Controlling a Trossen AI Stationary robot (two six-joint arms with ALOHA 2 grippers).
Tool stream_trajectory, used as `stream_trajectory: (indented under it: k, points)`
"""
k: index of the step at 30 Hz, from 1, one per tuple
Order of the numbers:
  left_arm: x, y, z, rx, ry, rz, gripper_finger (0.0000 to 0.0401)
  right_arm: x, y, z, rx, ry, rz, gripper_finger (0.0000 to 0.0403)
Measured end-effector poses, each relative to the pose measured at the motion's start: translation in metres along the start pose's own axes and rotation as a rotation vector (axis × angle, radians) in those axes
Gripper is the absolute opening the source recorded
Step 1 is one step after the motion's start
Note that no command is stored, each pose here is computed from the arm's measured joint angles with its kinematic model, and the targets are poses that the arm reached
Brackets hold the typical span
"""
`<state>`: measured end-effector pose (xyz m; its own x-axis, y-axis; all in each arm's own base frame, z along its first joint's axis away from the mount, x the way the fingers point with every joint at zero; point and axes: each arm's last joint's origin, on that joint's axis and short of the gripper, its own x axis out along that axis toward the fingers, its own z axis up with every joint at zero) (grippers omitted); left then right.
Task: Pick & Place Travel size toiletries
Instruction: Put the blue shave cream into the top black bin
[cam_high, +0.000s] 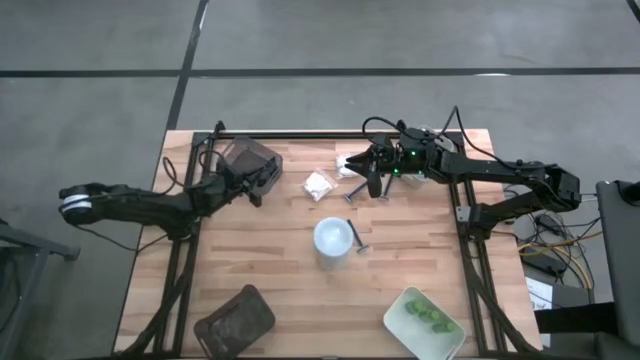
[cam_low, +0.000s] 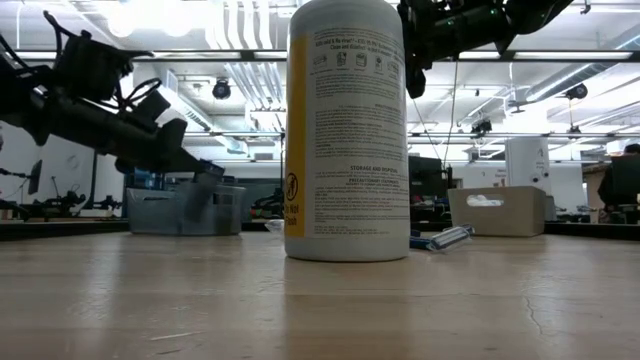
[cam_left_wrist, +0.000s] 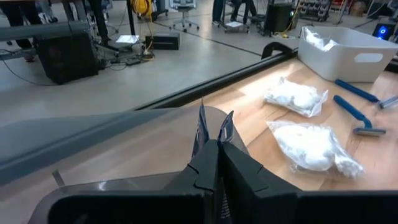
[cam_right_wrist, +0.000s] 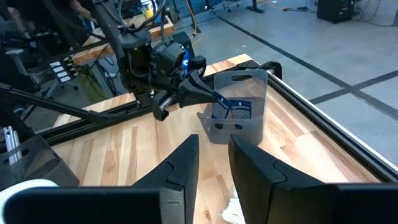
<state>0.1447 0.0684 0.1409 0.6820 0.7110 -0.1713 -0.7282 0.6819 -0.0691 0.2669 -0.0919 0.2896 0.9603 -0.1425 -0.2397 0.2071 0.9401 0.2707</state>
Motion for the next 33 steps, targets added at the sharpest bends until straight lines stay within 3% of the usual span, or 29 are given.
stream_trajectory:
  k: [17,33]
  points:
    - [0.0024,-0.0009,-0.0013,-0.007,-0.003,0.001,0.0037,0.0000,0.0000,0.0000,0.002,0.000,0.000,0.0038]
    - [0.0021,-0.0020,-0.0011,-0.088,0.003,-0.039,0.0060,0.0000,0.0000,0.0000,0.000,0.000,0.000,0.0064]
